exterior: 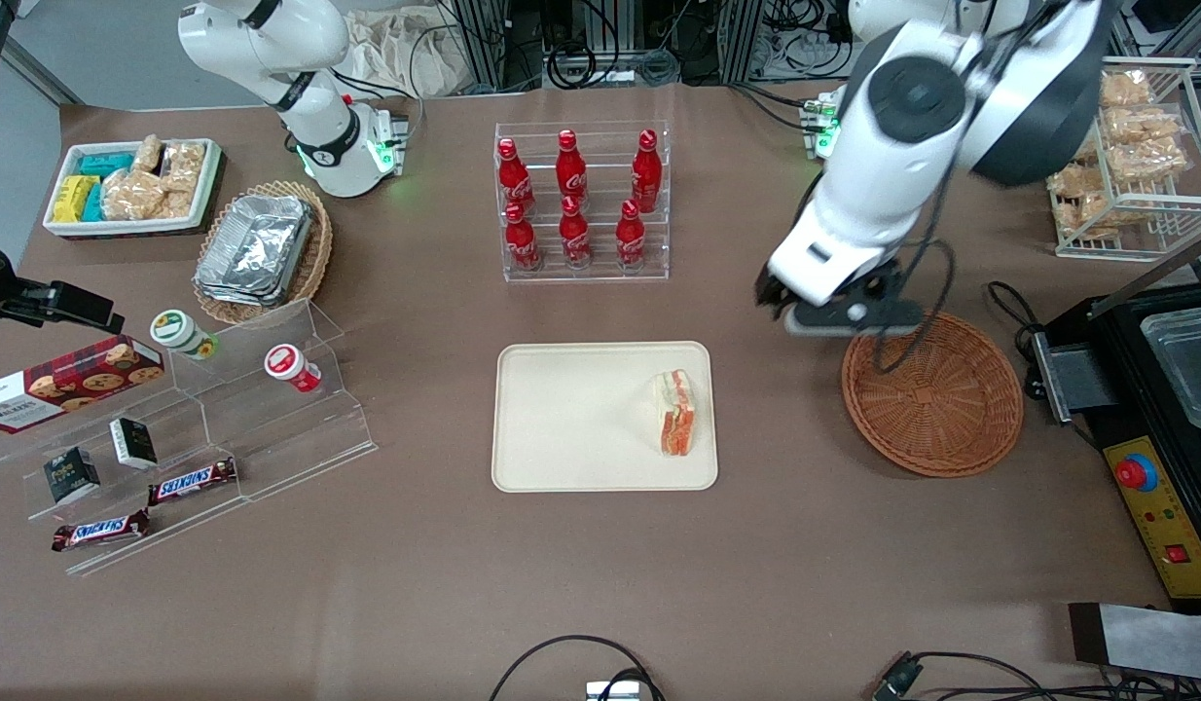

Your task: Place sandwich from basket to tray

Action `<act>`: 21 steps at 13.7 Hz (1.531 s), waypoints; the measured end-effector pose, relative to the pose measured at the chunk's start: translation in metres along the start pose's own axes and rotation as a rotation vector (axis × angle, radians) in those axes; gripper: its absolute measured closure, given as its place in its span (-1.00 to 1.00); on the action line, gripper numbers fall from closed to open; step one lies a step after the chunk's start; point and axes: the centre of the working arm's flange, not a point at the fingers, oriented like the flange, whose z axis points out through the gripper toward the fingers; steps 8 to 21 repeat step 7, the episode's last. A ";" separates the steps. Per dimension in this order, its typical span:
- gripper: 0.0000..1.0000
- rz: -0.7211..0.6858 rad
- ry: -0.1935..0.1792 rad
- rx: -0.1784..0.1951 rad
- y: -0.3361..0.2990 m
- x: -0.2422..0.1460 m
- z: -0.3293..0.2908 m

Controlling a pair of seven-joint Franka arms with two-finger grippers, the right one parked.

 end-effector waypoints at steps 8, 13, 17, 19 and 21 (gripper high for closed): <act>-1.00 -0.016 0.016 -0.010 -0.130 0.019 -0.042; -1.00 -0.016 0.016 -0.010 -0.130 0.019 -0.042; -1.00 -0.016 0.016 -0.010 -0.130 0.019 -0.042; -1.00 -0.016 0.016 -0.010 -0.130 0.019 -0.042; -1.00 -0.016 0.016 -0.010 -0.130 0.019 -0.042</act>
